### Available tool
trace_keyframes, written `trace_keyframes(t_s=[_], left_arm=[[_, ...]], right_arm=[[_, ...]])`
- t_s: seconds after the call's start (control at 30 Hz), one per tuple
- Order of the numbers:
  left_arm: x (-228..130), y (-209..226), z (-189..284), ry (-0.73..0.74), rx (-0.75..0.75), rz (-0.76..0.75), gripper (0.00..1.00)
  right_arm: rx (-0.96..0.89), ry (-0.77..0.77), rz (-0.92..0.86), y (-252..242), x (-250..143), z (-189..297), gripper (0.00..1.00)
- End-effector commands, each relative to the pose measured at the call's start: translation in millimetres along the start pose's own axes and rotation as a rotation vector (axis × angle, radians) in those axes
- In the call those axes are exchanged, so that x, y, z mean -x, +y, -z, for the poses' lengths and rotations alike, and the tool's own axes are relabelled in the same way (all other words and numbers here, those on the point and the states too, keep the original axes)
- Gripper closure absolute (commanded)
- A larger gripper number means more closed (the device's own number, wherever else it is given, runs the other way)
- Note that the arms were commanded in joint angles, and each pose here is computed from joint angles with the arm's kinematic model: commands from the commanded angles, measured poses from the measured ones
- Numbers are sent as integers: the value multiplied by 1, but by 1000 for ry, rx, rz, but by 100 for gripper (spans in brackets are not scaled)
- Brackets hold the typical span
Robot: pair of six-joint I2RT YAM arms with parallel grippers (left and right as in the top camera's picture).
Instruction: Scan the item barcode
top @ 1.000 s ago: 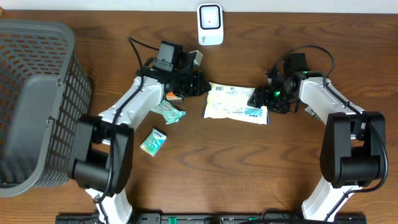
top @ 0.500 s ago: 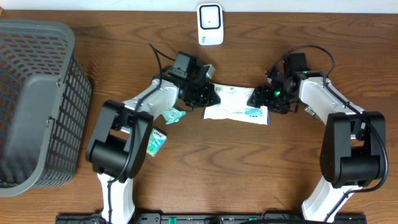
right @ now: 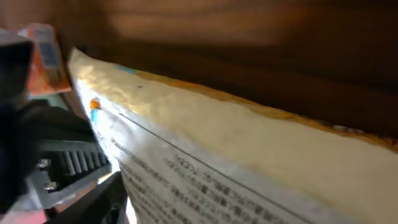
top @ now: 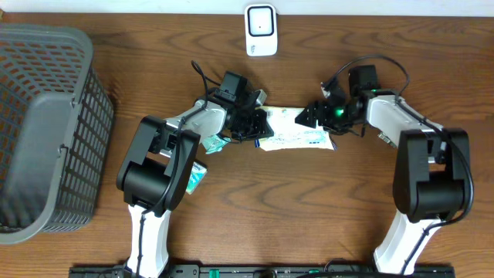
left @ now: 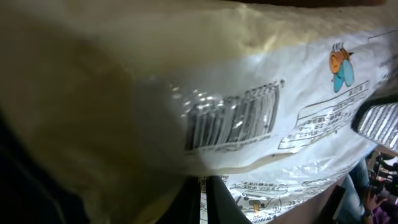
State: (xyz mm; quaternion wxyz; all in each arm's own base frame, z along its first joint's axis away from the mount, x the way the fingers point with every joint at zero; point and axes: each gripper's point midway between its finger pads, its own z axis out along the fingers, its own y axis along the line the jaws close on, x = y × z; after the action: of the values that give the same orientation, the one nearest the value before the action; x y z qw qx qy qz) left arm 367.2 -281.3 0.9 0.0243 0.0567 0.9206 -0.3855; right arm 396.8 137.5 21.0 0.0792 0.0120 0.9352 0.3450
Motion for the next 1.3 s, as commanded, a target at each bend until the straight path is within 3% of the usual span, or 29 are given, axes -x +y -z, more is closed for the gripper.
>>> trace_keyframes(t_s=[0.0, 0.07, 0.23, 0.4, 0.5, 0.63, 0.9, 0.97, 1.07, 1.17, 1.2, 1.23, 1.27], left_arm=[[-5, 22, -12, 14, 64, 30, 93], [-5, 22, -12, 14, 64, 31, 93], [-5, 22, -12, 14, 64, 30, 93], [-5, 22, -11, 13, 64, 30, 92], [1, 18, -4, -7, 58, 23, 93], [19, -2, 41, -91, 49, 6, 93], [27, -34, 230, -457, 220, 25, 92], [23, -33, 257, -521, 264, 35, 83], [17, -21, 292, -618, 385, 65, 59], [14, -11, 301, -641, 457, 86, 30], [14, -9, 301, -641, 467, 90, 27], [13, -8, 301, -636, 472, 94, 11], [10, -5, 300, -623, 482, 103, 7]], right_arm=[[71, 86, 11, 9, -18, -32, 28], [74, 92, 27, 11, -20, -40, 32], [93, 75, 56, 17, -15, -42, 69], [111, 67, 49, 17, -12, -39, 82], [172, 56, 54, 25, -9, -35, 99], [210, 29, 55, 29, -1, -22, 99], [314, -57, 95, 53, 17, 25, 99], [332, -78, 114, 61, 19, 37, 99], [354, -132, 173, 82, 25, 63, 99], [353, -197, 243, 102, 30, 88, 99], [343, -224, 268, 109, 31, 97, 99], [334, -248, 289, 114, 33, 105, 99], [314, -284, 317, 121, 34, 117, 99]])
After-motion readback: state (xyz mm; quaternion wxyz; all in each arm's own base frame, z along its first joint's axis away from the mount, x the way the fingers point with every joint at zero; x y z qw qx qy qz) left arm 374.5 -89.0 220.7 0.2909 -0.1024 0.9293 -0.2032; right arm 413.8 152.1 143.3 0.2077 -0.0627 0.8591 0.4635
